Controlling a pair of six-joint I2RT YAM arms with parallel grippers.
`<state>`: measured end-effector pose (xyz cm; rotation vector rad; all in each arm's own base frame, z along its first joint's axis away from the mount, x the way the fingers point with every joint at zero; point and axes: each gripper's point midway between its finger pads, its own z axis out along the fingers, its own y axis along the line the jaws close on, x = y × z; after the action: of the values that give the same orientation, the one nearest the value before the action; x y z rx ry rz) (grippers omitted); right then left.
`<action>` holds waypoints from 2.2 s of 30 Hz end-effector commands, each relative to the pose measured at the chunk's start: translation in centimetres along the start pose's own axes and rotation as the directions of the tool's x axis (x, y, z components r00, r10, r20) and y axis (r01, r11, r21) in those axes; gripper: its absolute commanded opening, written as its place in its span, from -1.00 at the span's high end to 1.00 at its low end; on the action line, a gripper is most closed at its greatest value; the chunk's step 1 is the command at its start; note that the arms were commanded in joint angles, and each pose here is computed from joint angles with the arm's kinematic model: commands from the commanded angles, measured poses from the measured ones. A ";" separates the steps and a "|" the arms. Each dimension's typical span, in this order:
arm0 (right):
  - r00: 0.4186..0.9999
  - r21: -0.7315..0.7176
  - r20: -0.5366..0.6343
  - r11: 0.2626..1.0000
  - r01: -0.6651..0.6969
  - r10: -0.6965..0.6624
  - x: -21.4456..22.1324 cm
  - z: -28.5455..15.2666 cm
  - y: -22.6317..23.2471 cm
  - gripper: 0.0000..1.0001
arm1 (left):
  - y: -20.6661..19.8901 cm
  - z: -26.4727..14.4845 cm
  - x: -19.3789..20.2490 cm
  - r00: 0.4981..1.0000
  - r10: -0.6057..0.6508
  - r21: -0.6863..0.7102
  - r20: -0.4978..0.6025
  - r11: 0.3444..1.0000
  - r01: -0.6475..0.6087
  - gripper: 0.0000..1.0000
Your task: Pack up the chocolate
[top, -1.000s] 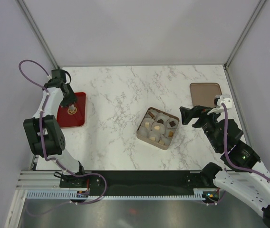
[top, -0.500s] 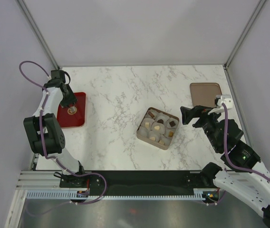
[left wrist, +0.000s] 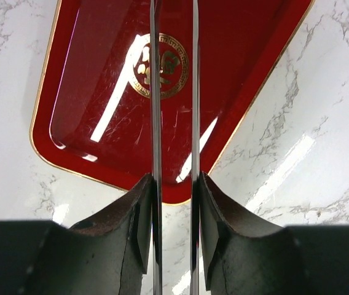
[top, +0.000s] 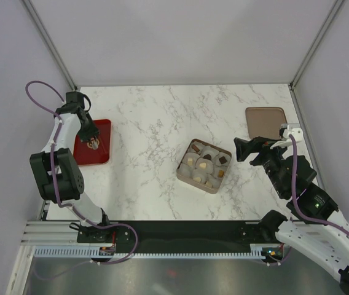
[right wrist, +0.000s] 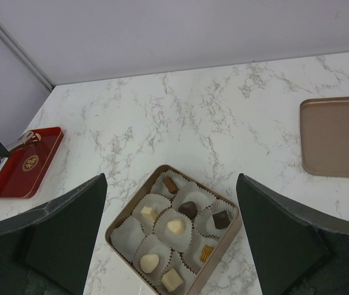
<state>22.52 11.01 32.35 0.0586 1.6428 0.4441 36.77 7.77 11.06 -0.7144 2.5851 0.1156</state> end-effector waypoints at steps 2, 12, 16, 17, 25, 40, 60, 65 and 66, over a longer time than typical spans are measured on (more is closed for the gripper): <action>0.999 -0.012 0.026 1.000 -0.021 0.021 -0.8 -0.1 0.3 -0.90 | 0.3 -2.5 0.1 1.000 0.006 0.020 0.012 1.000 -0.006 0.23; 0.999 -0.016 0.020 1.000 -0.025 0.025 -0.8 0.1 0.5 -0.90 | 0.6 -4.9 -0.1 0.999 0.006 0.021 0.041 1.000 -0.007 0.21; 0.999 -0.029 0.015 0.999 -0.034 0.034 -0.8 0.1 0.9 -0.90 | 0.6 -4.4 -1.1 0.997 -0.004 0.011 0.072 1.000 0.003 0.12; 0.999 -0.029 0.014 0.999 -0.033 0.033 -0.8 0.1 0.9 -0.90 | 0.6 -4.1 -1.3 0.997 -0.003 0.005 0.078 1.000 0.003 0.11; 0.999 -0.019 0.028 0.999 -0.027 0.028 -1.2 -0.1 0.6 -0.89 | 0.6 -2.9 -3.1 0.990 0.013 -0.012 0.138 1.000 -0.012 0.05; 0.999 0.002 0.034 1.000 -0.009 0.009 -1.2 0.0 0.1 -0.90 | 0.5 -0.5 -3.8 0.991 0.038 -0.031 0.132 0.999 -0.035 0.01; 0.999 -0.006 0.038 1.000 -0.016 0.017 -1.6 -0.1 0.4 -0.90 | 0.3 -0.8 -0.9 0.999 0.041 -0.002 0.008 0.999 -0.041 0.19; 0.999 -0.010 0.038 1.000 -0.022 0.022 -1.7 -0.1 0.5 -0.90 | 0.7 -2.9 -0.4 1.000 0.029 -0.001 0.011 1.000 -0.029 0.20; 0.999 -0.009 0.037 1.000 -0.021 0.021 -1.7 -0.1 0.5 -0.90 | 0.8 -3.2 -0.3 1.000 0.027 0.002 0.013 1.000 -0.027 0.21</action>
<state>22.67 11.12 32.15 0.0555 1.6510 0.4379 35.89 7.98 10.76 -0.6839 2.6381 0.1447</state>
